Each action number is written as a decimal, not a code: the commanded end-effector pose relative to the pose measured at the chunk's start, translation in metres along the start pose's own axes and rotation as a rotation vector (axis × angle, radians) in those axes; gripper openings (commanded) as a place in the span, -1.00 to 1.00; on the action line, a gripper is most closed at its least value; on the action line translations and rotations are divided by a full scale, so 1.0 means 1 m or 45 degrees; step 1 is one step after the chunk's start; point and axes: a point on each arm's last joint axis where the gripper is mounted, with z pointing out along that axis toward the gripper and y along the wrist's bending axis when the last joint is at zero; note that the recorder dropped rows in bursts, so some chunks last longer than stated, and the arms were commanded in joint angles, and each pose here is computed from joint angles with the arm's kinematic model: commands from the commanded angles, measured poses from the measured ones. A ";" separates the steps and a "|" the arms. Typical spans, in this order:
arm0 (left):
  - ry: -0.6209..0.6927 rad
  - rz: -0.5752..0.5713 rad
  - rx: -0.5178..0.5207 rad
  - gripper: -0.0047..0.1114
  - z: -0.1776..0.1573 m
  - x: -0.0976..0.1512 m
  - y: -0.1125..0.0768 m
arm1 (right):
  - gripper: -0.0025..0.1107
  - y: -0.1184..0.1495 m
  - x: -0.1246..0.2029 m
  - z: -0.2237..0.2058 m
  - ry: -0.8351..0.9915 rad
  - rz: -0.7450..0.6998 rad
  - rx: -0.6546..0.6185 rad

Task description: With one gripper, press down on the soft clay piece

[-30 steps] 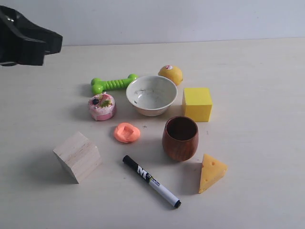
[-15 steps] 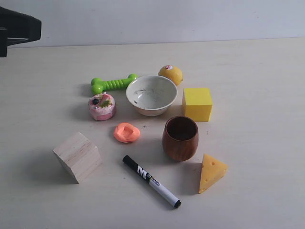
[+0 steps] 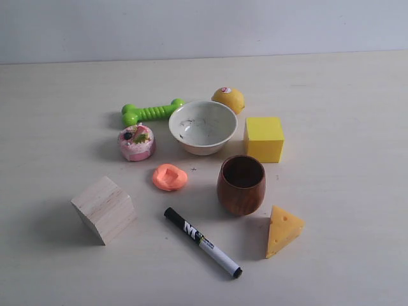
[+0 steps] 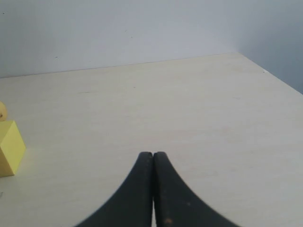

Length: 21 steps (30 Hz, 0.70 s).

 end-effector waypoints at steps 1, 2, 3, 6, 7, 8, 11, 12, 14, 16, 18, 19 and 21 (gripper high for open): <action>-0.115 -0.062 -0.143 -0.92 -0.011 0.040 0.012 | -0.96 0.000 0.001 0.000 -0.008 -0.004 0.001; -0.152 -0.066 -0.171 -0.92 -0.011 0.052 0.014 | -0.96 0.000 0.001 0.000 -0.008 -0.004 0.001; -0.178 -0.066 -0.182 -0.92 -0.009 0.058 0.016 | -0.96 0.000 0.001 0.000 -0.008 -0.004 0.001; -0.231 -0.069 -0.216 -0.92 0.001 0.089 0.021 | -0.96 0.000 0.001 0.000 -0.008 -0.004 0.001; -0.225 -0.070 -0.220 -0.92 0.003 0.095 0.022 | -0.96 0.000 0.001 0.000 -0.008 -0.004 0.001; -0.212 -0.072 -0.226 -0.92 0.005 0.107 0.023 | -0.96 0.000 0.001 0.000 -0.008 -0.004 0.001; -0.221 -0.051 -0.230 -0.92 0.004 0.125 0.024 | -0.96 0.000 0.001 0.000 -0.008 -0.004 0.001; -0.245 -0.049 -0.229 -0.92 0.001 0.133 0.024 | -0.96 0.000 0.001 0.000 -0.008 -0.004 0.001; -0.297 -0.044 -0.225 -0.92 -0.003 0.134 0.023 | -0.96 0.000 0.001 0.000 -0.008 -0.004 0.001; -0.330 -0.041 -0.220 -0.92 -0.007 0.134 0.022 | -0.96 0.000 0.001 0.000 -0.008 -0.004 0.001; -0.329 -0.030 -0.215 -0.92 -0.009 0.136 0.021 | -0.96 0.000 0.001 0.000 -0.008 -0.004 0.001; -0.328 -0.029 -0.213 -0.92 -0.010 0.137 0.021 | -0.96 0.000 0.001 0.000 -0.008 -0.004 0.001; -0.306 -0.030 -0.209 -0.92 -0.011 0.139 0.020 | -0.96 0.000 0.001 0.000 -0.008 -0.004 0.001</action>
